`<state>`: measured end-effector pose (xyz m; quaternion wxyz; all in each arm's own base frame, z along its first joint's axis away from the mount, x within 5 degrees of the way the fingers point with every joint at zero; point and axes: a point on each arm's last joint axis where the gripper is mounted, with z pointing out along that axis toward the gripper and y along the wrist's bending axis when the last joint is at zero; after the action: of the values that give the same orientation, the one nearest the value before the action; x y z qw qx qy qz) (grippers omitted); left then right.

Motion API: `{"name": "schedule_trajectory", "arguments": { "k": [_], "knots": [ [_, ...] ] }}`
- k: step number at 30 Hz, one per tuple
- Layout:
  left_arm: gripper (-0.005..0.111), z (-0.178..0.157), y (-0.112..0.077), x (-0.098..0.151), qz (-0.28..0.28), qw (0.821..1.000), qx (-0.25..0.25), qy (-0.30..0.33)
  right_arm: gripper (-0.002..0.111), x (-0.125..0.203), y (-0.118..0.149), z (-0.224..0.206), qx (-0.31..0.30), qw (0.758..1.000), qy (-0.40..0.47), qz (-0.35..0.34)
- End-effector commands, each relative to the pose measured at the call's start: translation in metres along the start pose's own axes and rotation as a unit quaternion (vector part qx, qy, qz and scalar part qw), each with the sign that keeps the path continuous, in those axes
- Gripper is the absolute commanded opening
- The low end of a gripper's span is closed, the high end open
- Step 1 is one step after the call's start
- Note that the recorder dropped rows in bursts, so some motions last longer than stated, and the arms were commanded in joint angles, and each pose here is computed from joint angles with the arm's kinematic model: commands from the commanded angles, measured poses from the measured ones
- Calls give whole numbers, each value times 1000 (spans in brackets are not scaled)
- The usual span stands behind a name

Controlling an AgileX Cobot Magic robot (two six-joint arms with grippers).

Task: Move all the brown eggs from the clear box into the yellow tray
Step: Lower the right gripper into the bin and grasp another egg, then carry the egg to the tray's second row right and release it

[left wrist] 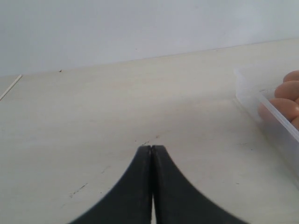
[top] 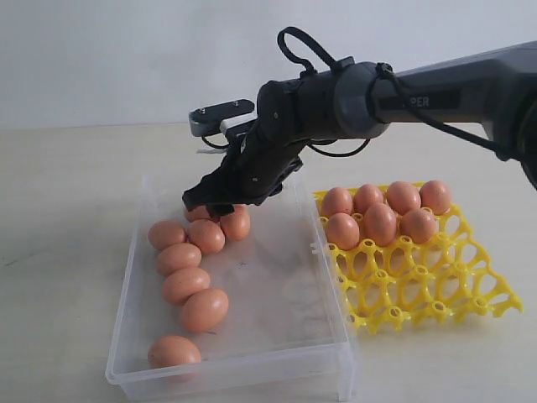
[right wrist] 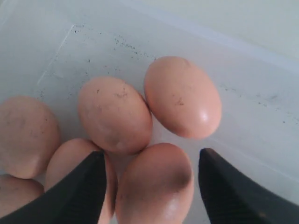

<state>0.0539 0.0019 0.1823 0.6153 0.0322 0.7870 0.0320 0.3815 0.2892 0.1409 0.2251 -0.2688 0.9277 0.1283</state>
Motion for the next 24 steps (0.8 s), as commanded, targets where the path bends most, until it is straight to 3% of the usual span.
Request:
{"name": "schedule_trajectory", "arguments": {
  "k": [1, 15, 18, 19, 20, 21, 24],
  "knots": [
    [0, 0, 0, -2, -2, 1000, 0, -8, 56, 0, -3, 8, 3, 1000, -6, 3],
    [0, 0, 0, -2, -2, 1000, 0, -8, 54, 7, -6, 28, 6, 1000, -6, 5],
    [0, 0, 0, -2, -2, 1000, 0, -8, 42, 10, -6, 31, 6, 1000, 5, 5],
    [0, 0, 0, -2, -2, 1000, 0, -8, 28, 13, -7, 33, 6, 1000, 14, -2],
    [0, 0, 0, -2, -2, 1000, 0, -8, 21, 13, -7, 33, 6, 1000, 15, -3],
    [0, 0, 0, -2, -2, 1000, 0, -8, 5, 13, -7, 33, 6, 1000, 18, -8],
    [0, 0, 0, -2, -2, 1000, 0, -8, 0, 2, -5, 14, 7, 1000, -5, -25]
  ]
}}
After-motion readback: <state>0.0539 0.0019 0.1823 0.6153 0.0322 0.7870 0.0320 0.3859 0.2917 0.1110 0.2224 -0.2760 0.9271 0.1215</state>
